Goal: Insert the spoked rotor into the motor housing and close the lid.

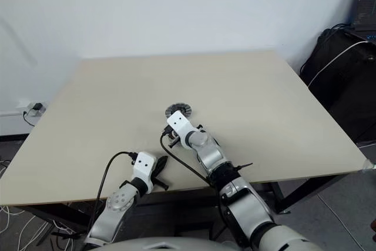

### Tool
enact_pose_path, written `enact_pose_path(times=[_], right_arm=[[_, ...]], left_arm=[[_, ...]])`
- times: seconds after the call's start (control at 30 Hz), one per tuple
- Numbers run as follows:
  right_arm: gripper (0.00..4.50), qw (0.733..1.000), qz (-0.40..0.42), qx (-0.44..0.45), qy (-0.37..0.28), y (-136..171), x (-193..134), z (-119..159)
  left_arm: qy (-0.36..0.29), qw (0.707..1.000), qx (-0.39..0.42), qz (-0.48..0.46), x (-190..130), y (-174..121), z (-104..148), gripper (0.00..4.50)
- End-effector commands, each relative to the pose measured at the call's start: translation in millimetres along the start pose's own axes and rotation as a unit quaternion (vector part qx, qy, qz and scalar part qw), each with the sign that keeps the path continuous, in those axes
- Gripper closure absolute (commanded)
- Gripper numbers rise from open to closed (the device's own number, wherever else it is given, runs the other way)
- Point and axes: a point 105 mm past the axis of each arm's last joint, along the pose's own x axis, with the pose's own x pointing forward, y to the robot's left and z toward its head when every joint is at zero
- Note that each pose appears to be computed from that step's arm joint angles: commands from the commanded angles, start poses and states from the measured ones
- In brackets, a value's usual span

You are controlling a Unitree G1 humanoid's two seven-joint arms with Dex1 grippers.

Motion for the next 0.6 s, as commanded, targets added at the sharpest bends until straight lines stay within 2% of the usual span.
enact_pose_path(times=[0.03,0.3,0.6], right_arm=[[4.48,0.998,-0.032,0.005,-0.061,-11,-4,31],[4.48,0.997,-0.079,-0.010,-0.021,-27,-3,17],[4.48,0.998,-0.047,-0.039,0.019,-14,1,3]], left_arm=[[-0.024,1.000,0.006,-0.001,2,1,15,4.50],[-0.023,1.000,0.007,-0.003,2,0,15,4.50],[-0.023,1.000,0.009,-0.001,1,2,15,4.50]])
